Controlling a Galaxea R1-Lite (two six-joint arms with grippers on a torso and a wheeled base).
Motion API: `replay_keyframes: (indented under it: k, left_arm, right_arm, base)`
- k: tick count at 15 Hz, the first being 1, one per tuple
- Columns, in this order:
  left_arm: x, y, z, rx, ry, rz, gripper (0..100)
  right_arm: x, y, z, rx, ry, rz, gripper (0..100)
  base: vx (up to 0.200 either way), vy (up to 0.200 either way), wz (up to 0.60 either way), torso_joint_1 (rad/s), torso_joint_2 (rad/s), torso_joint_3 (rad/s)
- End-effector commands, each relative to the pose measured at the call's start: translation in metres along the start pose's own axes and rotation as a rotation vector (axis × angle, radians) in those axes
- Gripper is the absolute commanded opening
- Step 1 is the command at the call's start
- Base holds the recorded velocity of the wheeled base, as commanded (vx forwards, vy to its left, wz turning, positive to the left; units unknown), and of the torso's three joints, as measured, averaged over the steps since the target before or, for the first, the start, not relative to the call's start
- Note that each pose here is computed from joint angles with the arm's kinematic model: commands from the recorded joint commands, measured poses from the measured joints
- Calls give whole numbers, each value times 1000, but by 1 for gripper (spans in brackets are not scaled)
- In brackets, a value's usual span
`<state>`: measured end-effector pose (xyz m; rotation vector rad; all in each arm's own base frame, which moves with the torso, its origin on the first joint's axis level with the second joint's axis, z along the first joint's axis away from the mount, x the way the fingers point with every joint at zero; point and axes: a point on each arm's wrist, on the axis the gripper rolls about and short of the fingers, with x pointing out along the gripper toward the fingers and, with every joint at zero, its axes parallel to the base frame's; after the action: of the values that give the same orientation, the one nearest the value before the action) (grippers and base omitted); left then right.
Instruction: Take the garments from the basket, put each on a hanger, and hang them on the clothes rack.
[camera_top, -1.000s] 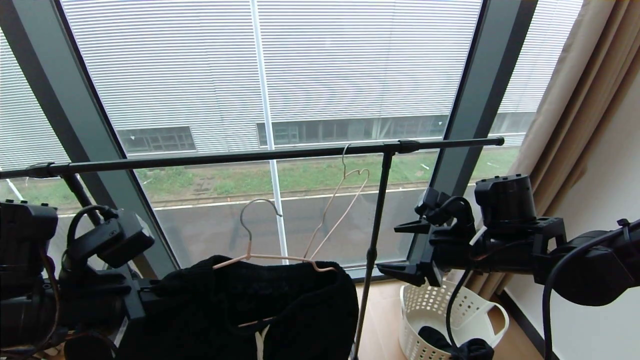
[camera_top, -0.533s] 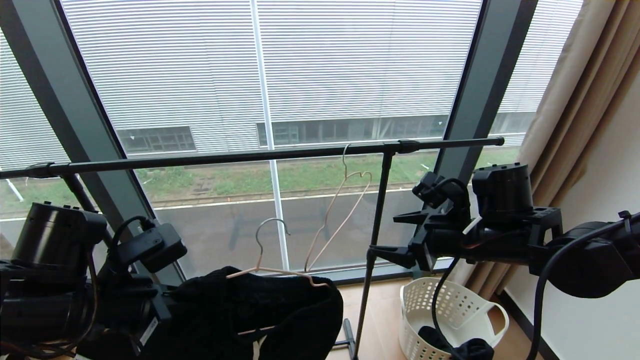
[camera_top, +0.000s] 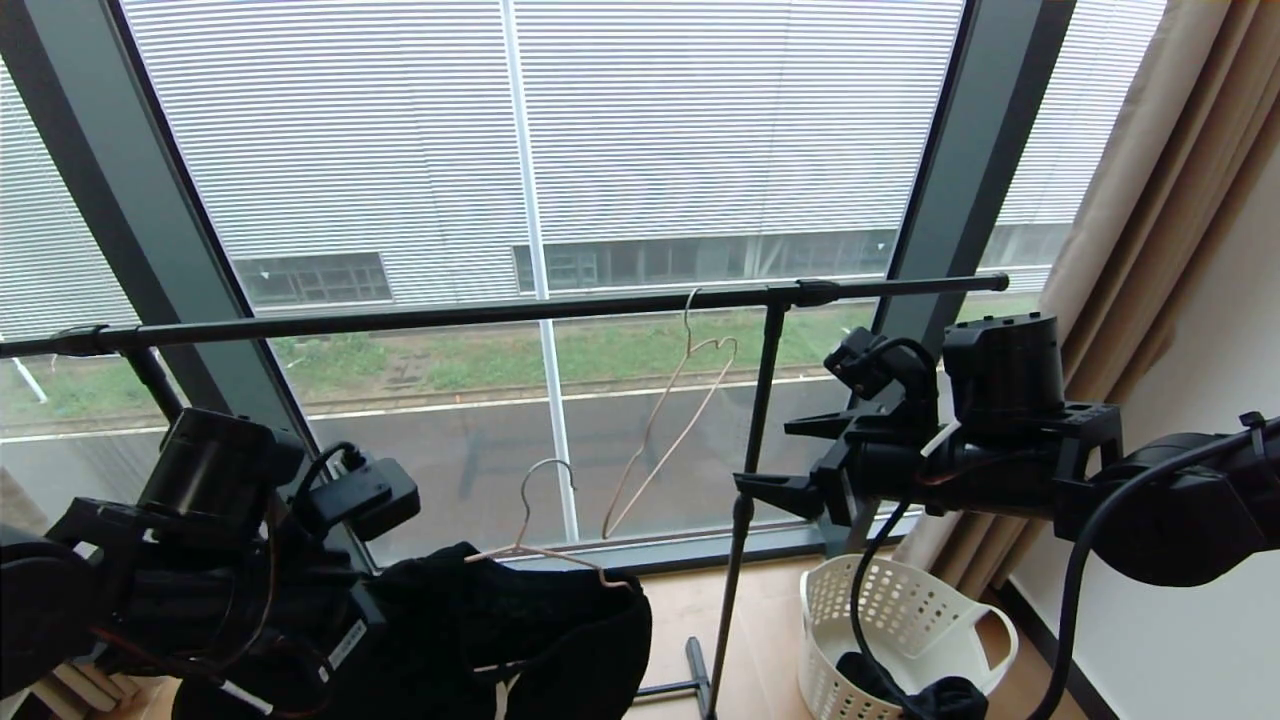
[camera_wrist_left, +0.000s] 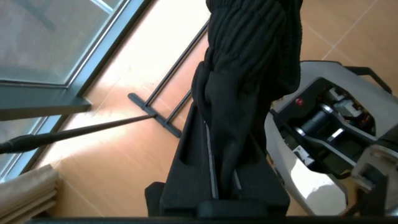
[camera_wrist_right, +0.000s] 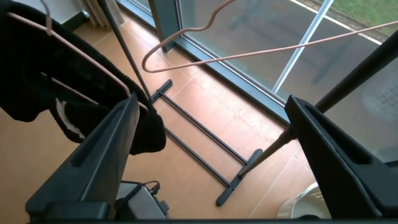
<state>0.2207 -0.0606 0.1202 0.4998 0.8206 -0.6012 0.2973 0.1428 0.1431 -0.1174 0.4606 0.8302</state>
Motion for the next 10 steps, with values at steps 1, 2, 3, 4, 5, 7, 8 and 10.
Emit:
replay_keyframes:
  k: [1, 2, 3, 4, 5, 7, 8, 10]
  left_arm:
    - [12, 5, 2, -12, 33, 4, 0]
    - [13, 7, 4, -26, 16, 24, 0]
    - [13, 9, 7, -58, -5, 54, 0]
    - [13, 12, 11, -88, -27, 94, 0]
    - [12, 14, 15, -109, -55, 126, 0]
    - [9, 17, 22, -149, -122, 154, 0]
    - [8, 18, 25, -166, -149, 164, 0]
    - [2, 21, 30, -219, -213, 190, 0]
  right_arm:
    - [0, 0, 0, -2, -2, 1, 100]
    - [0, 0, 0, -1, -2, 0, 100]
    - [0, 0, 0, -1, 0, 0, 100]
    - [0, 0, 0, -1, 1, 0, 100]
    - [0, 0, 0, -1, 1, 0, 100]
    - [1, 0, -1, 1, 4, 0, 100]
    - [1, 0, -1, 0, 3, 0, 100]
    - [1, 0, -1, 1, 4, 0, 100]
  base:
    - [0, 0, 0, 0, 0, 0]
    - [0, 0, 0, 0, 0, 0]
    - [0, 0, 0, 0, 0, 0]
    - [0, 0, 0, 0, 0, 0]
    - [0, 0, 0, 0, 0, 0]
    - [0, 0, 0, 0, 0, 0]
    - [0, 0, 0, 0, 0, 0]
    - [0, 0, 0, 0, 0, 0]
